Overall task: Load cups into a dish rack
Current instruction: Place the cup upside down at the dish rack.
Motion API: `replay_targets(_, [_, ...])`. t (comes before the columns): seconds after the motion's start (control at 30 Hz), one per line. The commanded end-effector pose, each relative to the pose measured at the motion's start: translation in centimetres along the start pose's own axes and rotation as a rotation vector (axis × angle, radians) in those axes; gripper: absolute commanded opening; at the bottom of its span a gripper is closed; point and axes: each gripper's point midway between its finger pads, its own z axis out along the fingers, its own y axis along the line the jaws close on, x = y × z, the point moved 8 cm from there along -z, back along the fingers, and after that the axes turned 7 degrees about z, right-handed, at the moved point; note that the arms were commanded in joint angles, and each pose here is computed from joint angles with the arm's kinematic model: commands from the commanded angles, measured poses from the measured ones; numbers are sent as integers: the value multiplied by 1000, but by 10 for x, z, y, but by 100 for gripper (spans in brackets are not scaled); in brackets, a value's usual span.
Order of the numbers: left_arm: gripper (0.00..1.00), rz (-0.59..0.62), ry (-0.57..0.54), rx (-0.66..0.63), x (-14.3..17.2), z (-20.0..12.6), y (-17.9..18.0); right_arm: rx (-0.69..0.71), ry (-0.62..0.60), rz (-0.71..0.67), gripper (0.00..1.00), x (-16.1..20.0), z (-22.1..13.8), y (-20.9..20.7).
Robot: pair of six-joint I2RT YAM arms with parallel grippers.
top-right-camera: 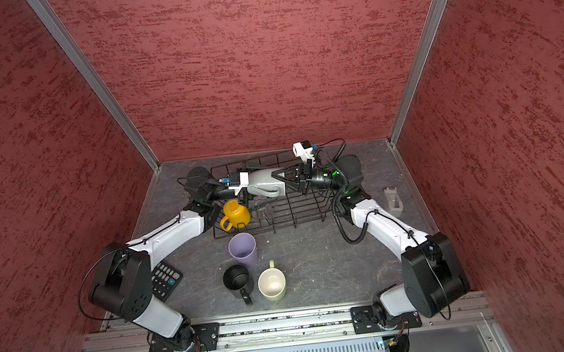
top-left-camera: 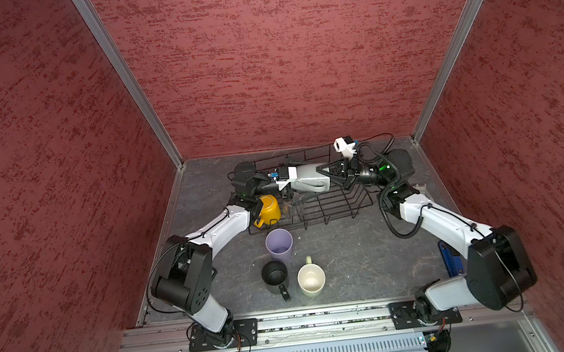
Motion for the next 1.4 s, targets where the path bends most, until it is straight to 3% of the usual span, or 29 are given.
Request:
replay_targets(0.0, [89,34,-44,33,-13,7,-3,-28,-10,2,0,3,4,1])
replay_targets(0.4, [66,11,-34,28,-11,8,-2,-30,-15,1,0,1,4,1])
replay_targets(0.53, [49,8,-28,15,-11,9,-1,-28,-17,-4,1,1,5,3])
replay_targets(0.6, [45,4,-24,8,-10,8,-1,-22,-20,-8,1,0,5,3])
replay_targets(0.83, [29,0,-22,-9,-9,8,0,-17,-31,-15,13,-1,3,7])
replay_targets(1.03, [14,-1,-29,-31,-9,7,2,-17,-42,-21,17,-1,0,10])
replay_targets(1.37, [5,-10,-34,-44,-10,3,3,4,-79,-33,32,-2,-9,12])
